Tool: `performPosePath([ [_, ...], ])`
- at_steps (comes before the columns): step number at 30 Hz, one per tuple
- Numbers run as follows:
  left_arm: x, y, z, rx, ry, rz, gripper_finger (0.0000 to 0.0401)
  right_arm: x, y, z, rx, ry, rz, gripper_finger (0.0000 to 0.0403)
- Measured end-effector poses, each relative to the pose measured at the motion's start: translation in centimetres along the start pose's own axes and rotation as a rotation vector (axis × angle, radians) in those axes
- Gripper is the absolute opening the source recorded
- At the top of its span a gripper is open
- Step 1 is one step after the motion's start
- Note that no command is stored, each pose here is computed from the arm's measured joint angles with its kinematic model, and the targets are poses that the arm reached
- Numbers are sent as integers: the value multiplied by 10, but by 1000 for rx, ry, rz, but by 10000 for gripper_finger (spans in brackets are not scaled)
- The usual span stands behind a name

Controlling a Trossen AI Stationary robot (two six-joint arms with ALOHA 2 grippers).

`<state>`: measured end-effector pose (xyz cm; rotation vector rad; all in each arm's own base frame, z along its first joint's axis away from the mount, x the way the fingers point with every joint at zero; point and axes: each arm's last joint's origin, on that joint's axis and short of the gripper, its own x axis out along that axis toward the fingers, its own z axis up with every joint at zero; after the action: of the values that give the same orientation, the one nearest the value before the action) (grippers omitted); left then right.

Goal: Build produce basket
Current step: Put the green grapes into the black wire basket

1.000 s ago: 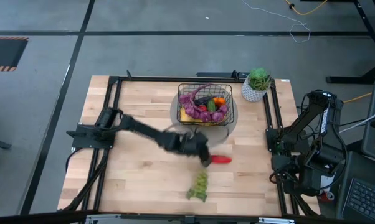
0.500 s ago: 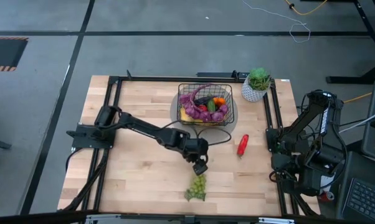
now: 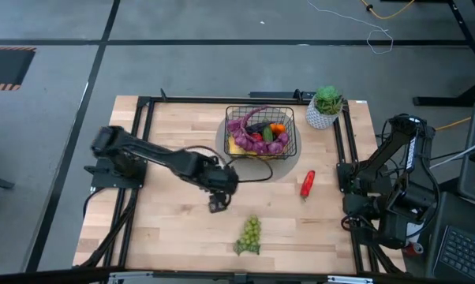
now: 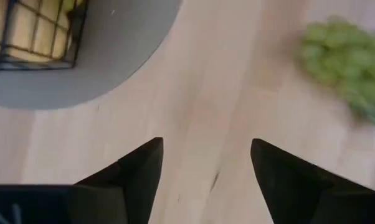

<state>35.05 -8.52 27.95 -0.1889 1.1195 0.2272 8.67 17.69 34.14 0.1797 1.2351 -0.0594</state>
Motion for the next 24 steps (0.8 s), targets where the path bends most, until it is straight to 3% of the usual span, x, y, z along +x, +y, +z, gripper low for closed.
performPosePath([
  [7,-59,14,-32,287,-239,-141,238,13,1,-4,4,5,-24,227],
  [13,-73,59,-84,379,-496,-290,238,24,2,-7,-2,21,-31,227],
  [16,-65,95,-115,361,-694,-326,238,23,1,-5,-34,-35,-52,227],
  [19,-48,130,-147,263,-863,-285,238,23,0,-4,-78,-92,-71,227],
  [24,-32,159,-187,149,-1038,-208,238,23,0,-2,-102,-101,-74,227],
])
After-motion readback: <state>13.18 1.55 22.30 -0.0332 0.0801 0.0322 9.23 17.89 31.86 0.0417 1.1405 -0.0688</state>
